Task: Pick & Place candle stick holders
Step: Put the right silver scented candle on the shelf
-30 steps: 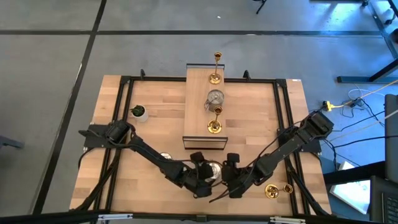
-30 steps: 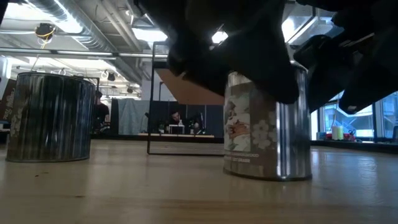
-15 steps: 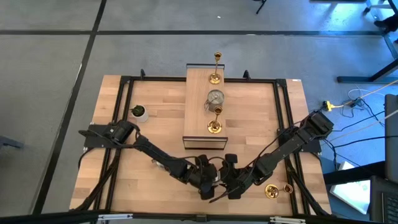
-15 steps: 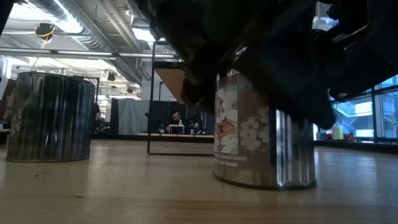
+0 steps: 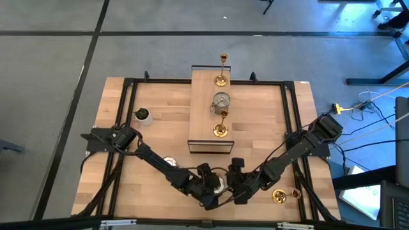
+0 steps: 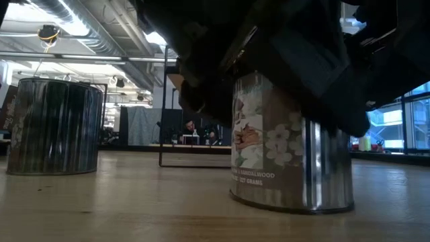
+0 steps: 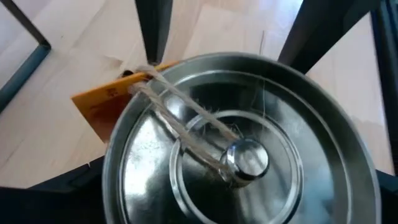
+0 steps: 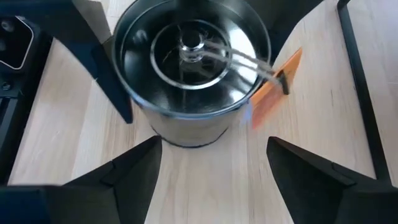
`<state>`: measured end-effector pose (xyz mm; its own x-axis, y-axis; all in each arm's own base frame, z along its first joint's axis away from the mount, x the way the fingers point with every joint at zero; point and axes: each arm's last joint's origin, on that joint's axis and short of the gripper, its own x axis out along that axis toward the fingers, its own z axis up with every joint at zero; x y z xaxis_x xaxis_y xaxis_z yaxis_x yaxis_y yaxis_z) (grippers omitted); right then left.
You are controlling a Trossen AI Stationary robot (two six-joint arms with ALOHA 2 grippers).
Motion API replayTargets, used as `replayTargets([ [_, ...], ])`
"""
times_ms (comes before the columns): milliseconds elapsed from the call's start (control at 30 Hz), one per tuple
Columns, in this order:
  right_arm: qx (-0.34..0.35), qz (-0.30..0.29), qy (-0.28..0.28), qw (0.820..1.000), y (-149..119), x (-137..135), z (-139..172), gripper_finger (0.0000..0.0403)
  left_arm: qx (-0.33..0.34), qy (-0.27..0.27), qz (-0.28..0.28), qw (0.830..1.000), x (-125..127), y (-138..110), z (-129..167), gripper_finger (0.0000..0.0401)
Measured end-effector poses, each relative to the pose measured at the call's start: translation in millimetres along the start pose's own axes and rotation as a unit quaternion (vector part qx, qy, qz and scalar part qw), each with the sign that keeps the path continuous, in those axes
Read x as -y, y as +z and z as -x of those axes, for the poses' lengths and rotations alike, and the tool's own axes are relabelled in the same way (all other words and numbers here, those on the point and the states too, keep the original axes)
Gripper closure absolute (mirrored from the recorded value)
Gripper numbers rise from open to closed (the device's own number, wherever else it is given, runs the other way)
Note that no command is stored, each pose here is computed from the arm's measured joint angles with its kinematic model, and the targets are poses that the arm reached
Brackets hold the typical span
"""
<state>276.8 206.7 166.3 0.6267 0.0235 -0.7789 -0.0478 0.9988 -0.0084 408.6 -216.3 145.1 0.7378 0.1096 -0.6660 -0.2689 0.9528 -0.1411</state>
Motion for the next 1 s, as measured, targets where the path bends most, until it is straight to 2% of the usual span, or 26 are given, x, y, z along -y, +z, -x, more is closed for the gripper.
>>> replayTargets([
  [333, 0.001, 0.000, 0.001, 1.000, 0.2, -0.1, 0.0, 0.0110, 0.010, -0.093, 0.038, 0.995, 11.9, 8.1, 2.1, 0.0001],
  [700, 0.001, 0.000, 0.001, 1.000, 0.1, -0.1, 0.0, 0.0110, -0.038, -0.099, 0.021, 0.994, 9.2, 4.0, 4.4, 0.0001],
  [833, 0.001, 0.000, 0.001, 1.000, 0.1, -0.1, 0.0, 0.0110, -0.049, -0.093, 0.051, 0.993, 9.0, 1.9, 5.0, 0.0000],
  [1000, 0.000, 0.000, 0.000, 1.000, 0.1, -0.1, 0.0, 0.0110, -0.017, -0.109, 0.074, 0.991, 12.8, 5.8, 3.0, 0.0000],
])
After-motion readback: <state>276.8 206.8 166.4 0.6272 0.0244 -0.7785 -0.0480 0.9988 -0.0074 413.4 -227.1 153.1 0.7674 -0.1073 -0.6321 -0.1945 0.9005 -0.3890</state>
